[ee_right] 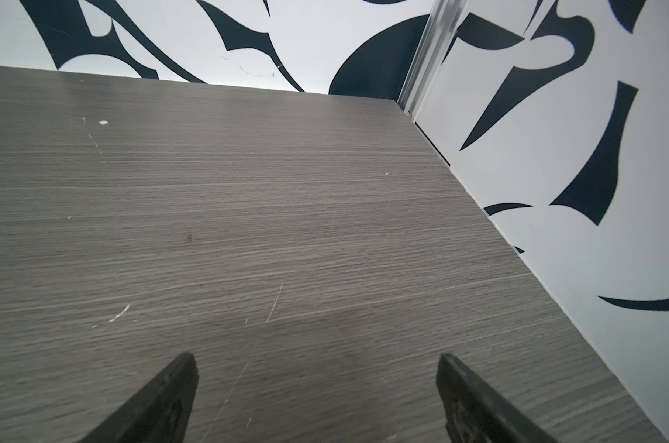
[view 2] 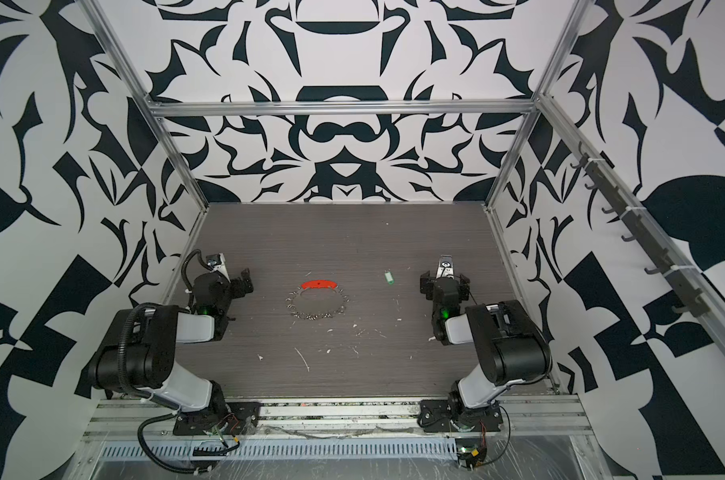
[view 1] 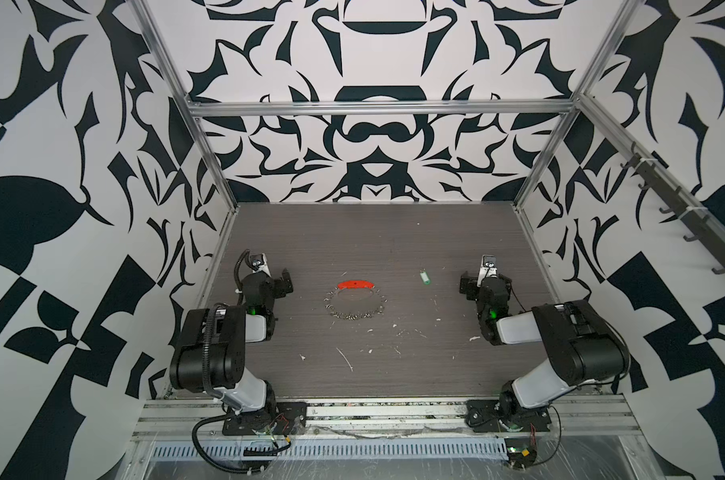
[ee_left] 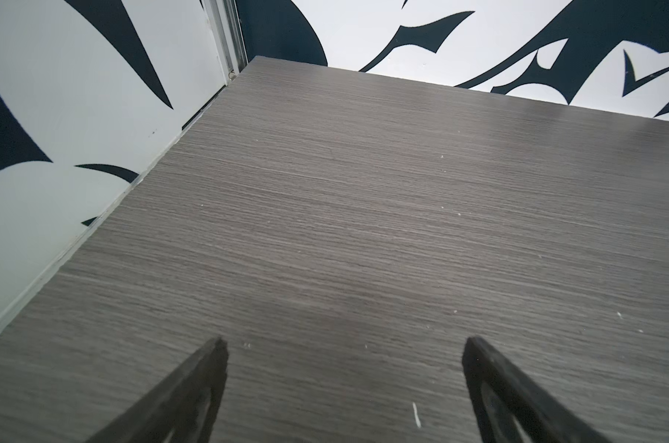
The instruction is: Put the keys on the keyring
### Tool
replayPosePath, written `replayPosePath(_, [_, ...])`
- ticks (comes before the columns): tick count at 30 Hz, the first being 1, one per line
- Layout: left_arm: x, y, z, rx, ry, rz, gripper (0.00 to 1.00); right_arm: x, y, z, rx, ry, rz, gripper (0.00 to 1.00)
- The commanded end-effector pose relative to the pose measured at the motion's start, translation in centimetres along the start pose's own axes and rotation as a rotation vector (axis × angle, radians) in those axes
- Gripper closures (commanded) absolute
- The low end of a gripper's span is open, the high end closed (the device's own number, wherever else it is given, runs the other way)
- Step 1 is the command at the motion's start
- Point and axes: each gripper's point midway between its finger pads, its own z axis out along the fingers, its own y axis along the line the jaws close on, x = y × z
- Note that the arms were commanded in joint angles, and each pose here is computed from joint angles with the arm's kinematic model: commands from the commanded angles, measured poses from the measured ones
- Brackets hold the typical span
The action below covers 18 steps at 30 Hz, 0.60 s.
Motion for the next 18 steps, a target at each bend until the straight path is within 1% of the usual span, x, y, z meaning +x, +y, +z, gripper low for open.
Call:
replayPosePath(1, [-1.05,-0.12,0.06,0.008,-0.023,-0.002,0.01,-1.06,0.37,0.01,-0.022,-0.038,0.012,0.00])
replayPosePath(18, [-0.98,-0.09,0.08,0.006,-0.021,-0.001,0.00,-1.05,0.77,0.00,-0.045,-0.038,0.002,0.00])
